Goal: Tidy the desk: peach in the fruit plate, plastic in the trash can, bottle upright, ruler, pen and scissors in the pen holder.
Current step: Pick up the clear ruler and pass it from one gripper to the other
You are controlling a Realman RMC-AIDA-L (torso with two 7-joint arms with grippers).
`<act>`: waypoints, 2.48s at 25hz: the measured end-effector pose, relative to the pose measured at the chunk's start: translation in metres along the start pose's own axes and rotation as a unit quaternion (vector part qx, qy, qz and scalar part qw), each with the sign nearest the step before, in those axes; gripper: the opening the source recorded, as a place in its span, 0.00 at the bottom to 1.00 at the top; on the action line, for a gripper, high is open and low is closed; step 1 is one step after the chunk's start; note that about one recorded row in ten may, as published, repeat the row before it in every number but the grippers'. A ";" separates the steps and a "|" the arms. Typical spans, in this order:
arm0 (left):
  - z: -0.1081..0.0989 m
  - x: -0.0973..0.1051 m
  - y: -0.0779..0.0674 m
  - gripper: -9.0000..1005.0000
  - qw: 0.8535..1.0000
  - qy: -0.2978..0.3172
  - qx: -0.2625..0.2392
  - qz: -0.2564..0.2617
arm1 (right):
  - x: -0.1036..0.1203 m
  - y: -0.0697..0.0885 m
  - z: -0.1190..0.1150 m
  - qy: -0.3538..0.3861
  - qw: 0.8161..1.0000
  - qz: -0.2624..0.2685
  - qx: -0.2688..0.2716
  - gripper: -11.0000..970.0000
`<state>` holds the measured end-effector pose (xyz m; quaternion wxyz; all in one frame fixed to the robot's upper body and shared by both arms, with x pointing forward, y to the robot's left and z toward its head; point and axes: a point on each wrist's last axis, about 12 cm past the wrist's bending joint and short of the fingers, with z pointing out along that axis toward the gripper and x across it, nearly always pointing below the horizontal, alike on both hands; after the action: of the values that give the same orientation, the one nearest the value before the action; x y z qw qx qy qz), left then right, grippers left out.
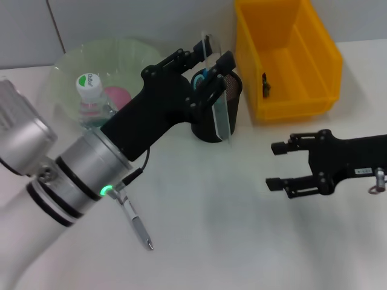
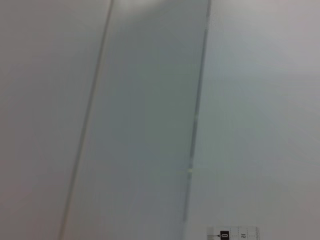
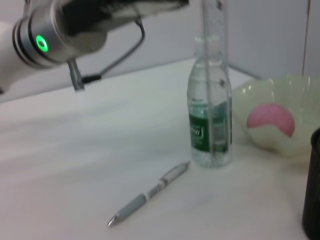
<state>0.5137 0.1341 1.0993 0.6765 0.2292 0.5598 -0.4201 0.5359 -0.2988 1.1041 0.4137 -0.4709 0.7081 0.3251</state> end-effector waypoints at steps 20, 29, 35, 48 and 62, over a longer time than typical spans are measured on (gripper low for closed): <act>0.010 0.016 -0.014 0.40 0.991 -0.016 -0.114 0.070 | 0.033 0.025 0.040 -0.262 0.952 -0.005 0.158 0.79; 0.015 0.017 -0.021 0.40 0.990 -0.012 -0.108 0.091 | 0.027 0.033 0.078 -0.276 0.949 -0.010 0.153 0.77; 0.016 0.018 -0.019 0.40 0.990 -0.007 -0.108 0.093 | 0.022 0.037 0.090 -0.297 0.937 -0.017 0.181 0.76; 0.015 0.020 -0.020 0.40 0.989 -0.001 -0.107 0.103 | 0.008 0.037 0.104 -0.317 0.930 -0.024 0.185 0.73; 0.014 0.022 -0.020 0.40 0.989 0.003 -0.106 0.105 | 0.004 0.041 0.108 -0.319 0.930 -0.044 0.180 0.65</act>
<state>0.5054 0.1055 1.0858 0.7359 0.2149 0.5757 -0.2843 0.5273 -0.1942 1.0551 0.7093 -0.2905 0.5641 0.3070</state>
